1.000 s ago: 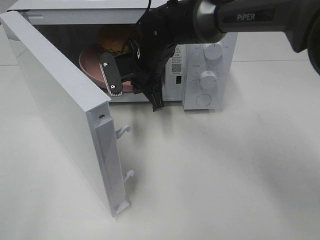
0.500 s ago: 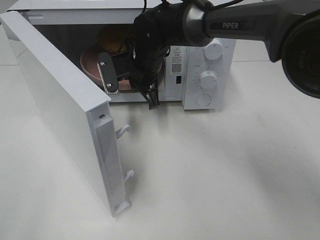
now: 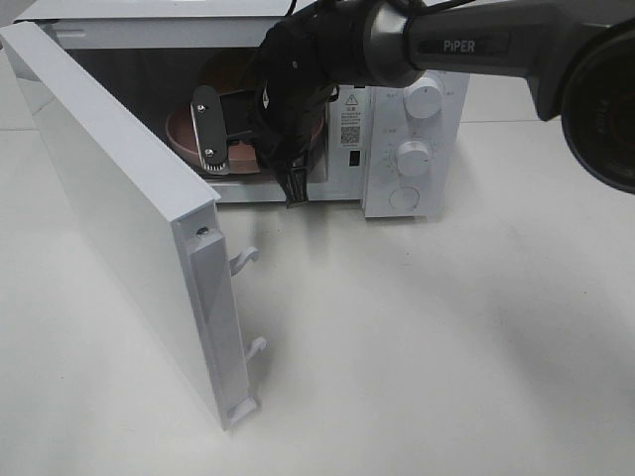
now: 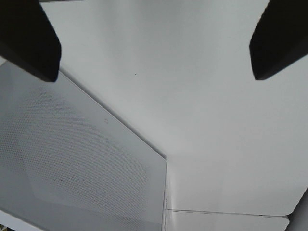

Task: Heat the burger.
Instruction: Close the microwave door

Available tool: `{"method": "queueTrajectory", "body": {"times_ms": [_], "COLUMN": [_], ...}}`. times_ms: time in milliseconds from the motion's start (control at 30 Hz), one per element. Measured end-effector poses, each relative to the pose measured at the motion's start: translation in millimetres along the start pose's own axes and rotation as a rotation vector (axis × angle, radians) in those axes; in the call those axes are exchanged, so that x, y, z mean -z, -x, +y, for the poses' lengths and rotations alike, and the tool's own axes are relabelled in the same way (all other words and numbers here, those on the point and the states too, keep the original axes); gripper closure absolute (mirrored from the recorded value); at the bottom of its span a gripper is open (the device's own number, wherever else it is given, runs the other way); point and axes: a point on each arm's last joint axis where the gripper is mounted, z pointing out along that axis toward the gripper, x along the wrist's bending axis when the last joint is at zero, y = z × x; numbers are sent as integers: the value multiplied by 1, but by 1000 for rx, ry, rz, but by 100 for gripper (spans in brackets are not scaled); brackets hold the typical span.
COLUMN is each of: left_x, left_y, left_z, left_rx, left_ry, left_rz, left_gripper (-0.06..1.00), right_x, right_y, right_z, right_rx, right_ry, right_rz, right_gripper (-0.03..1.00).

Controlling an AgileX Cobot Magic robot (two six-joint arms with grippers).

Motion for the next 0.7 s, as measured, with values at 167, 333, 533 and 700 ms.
{"method": "queueTrajectory", "body": {"times_ms": [167,333,533,700], "left_x": [0,0,0,0], "left_y": [0,0,0,0], "left_z": [0,0,0,0], "left_rx": [0,0,0,0], "left_ry": [0,0,0,0], "left_rz": [0,0,0,0], "left_gripper": [-5,-5,-5,-5], "right_x": [1,1,1,2], "right_y": [2,2,2,3], "right_z": [0,0,0,0], "right_rx": [-36,-57,-69,-78], "right_ry": [-1,-2,-5,-4], "right_rz": [-6,-8,-9,-12], "right_gripper": [60,57,56,51]}}
